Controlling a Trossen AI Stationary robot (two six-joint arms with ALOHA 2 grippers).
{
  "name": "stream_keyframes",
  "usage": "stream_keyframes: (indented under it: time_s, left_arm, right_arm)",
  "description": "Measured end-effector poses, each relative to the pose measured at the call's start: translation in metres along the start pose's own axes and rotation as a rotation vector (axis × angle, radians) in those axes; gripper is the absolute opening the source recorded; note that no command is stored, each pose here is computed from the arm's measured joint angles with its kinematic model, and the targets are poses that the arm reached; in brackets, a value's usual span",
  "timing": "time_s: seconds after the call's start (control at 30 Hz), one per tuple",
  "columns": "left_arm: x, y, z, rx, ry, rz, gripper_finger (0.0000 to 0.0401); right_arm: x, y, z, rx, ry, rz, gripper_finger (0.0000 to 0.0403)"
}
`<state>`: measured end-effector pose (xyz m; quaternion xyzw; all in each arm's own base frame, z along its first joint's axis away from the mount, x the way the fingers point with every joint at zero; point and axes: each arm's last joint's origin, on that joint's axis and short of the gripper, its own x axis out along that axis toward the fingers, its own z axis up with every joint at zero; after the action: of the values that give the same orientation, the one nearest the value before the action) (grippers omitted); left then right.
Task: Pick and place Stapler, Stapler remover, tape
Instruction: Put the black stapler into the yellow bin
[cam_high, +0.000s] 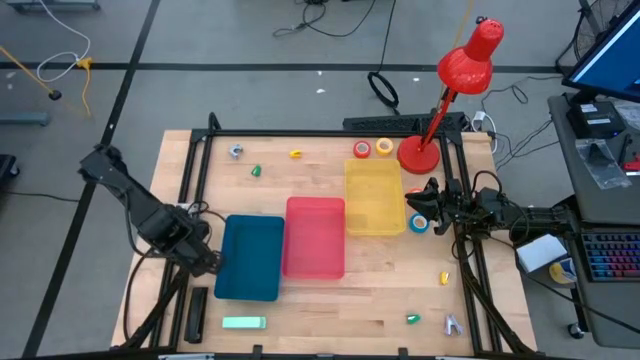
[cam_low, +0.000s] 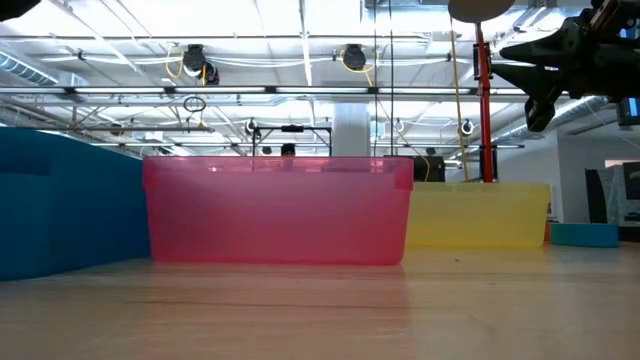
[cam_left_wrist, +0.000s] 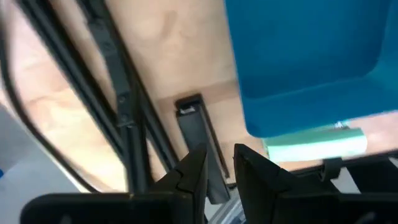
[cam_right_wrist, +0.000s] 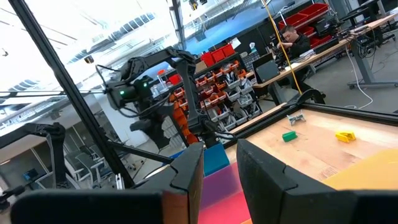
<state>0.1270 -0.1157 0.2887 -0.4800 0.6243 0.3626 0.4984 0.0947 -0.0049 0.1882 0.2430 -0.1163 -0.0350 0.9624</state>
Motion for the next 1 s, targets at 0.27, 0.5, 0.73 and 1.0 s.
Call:
stream_keyframes:
  time_s: [0.27,0.5,0.73,1.0]
  left_arm:
    - [0.017,-0.014,-0.02,-0.02,0.092,0.04,0.0081]
    - [0.035,-0.019,-0.041,-0.033,0.18,0.149,0.0081]
    - [0.052,-0.029,-0.054,-0.061,0.167,0.157,0.0089]
    - [0.07,-0.036,-0.063,-0.065,0.157,0.194,0.0183]
  right_arm:
    - [0.0,0.0,0.0,0.0,0.0,0.0,0.0089]
    - [0.0,0.0,0.0,0.0,0.0,0.0,0.0089]
    - [0.0,0.0,0.0,0.0,-0.001,0.0,0.0089]
    - [0.0,0.0,0.0,0.0,0.0,0.0,0.0089]
